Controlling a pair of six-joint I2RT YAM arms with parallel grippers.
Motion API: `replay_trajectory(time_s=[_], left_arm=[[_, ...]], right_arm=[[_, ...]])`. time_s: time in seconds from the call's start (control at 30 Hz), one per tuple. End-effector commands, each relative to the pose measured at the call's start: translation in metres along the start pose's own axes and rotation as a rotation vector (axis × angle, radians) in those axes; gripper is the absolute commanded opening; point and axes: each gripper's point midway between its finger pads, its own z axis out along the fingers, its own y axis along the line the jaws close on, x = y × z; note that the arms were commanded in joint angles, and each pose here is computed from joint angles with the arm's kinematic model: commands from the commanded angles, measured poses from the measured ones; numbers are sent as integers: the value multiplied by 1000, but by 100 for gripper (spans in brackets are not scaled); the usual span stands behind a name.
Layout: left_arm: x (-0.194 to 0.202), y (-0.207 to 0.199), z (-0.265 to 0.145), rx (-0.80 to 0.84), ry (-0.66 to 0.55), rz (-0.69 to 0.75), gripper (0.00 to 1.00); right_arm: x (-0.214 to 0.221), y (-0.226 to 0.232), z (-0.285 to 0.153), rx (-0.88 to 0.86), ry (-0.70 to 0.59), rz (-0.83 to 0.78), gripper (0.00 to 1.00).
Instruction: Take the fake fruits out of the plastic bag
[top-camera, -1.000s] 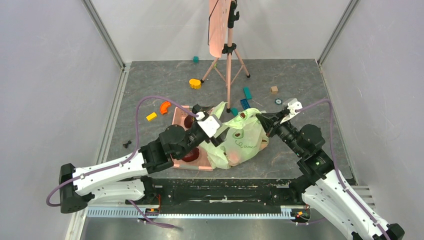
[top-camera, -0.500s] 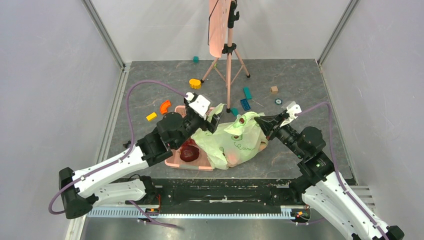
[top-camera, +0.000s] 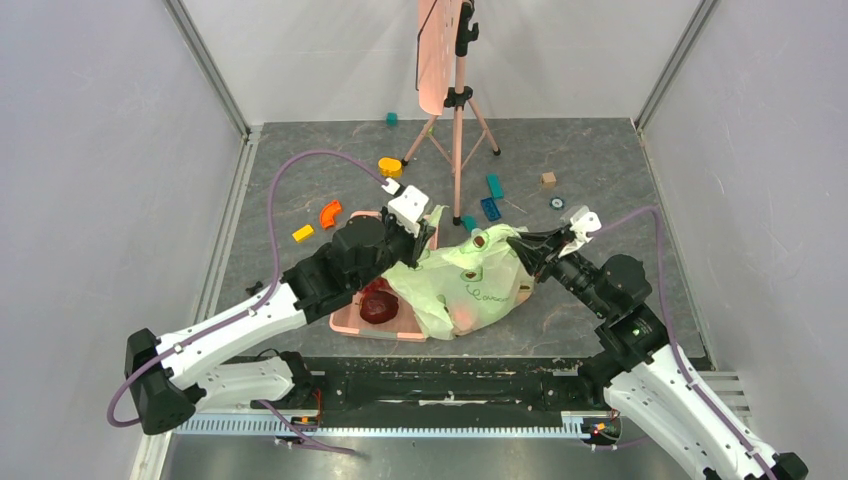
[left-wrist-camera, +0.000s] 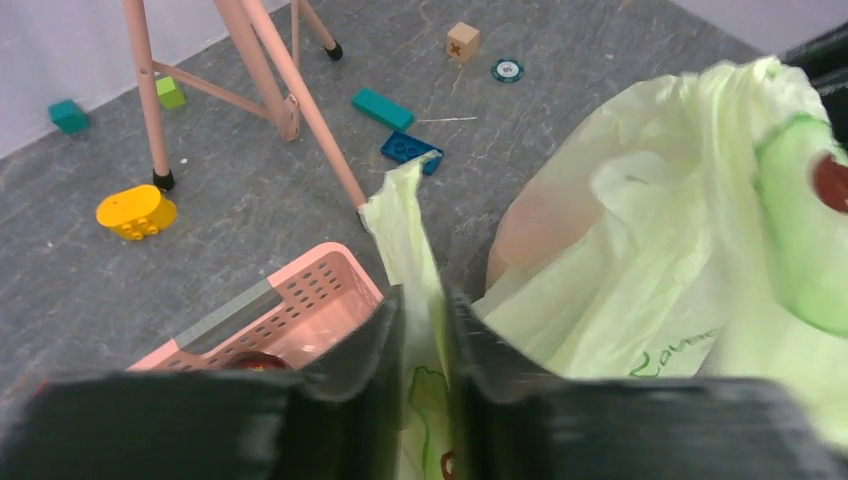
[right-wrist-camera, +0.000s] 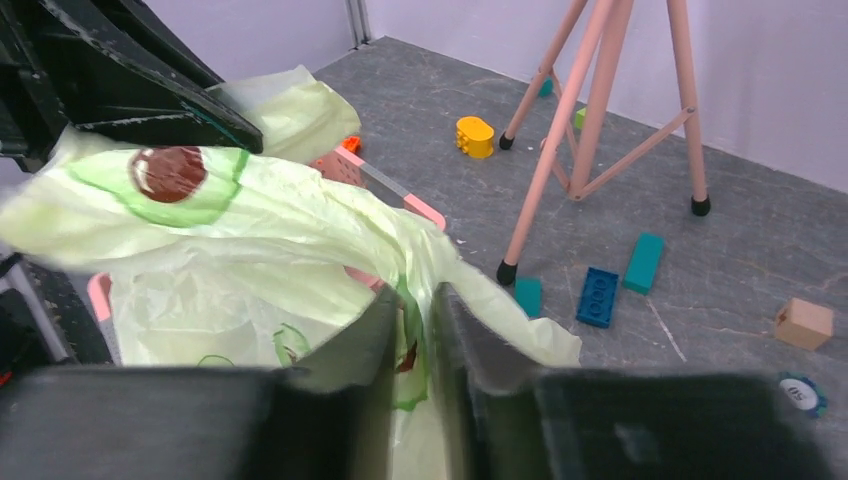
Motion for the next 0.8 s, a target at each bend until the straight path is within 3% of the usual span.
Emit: replay_trajectory(time_s=[0.0, 0.13, 0.23, 0.43, 0.63, 0.73, 0.77], left_arm=[[-21, -1, -2, 3, -45, -48, 18], [-27, -9, -3, 53, -70, -41, 13], [-30, -12, -3, 71, -86, -35, 2], [-31, -15, 0, 87, -92, -34, 2], [-30, -18, 1, 104, -92, -25, 2], [-31, -18, 1, 105, -95, -18, 2], [-31, -18, 1, 103, -96, -16, 2]], right_arm=[[-18, 3, -2, -26, -66, -77, 32], [-22, 3, -2, -38, -77, -155, 66], [-22, 8, 1, -85, -70, -235, 74], [-18, 18, 9, -188, -54, -372, 81], [-22, 17, 19, -201, -53, -403, 82], [-25, 13, 28, -186, -43, -401, 79], [-27, 9, 32, -167, -37, -392, 74]])
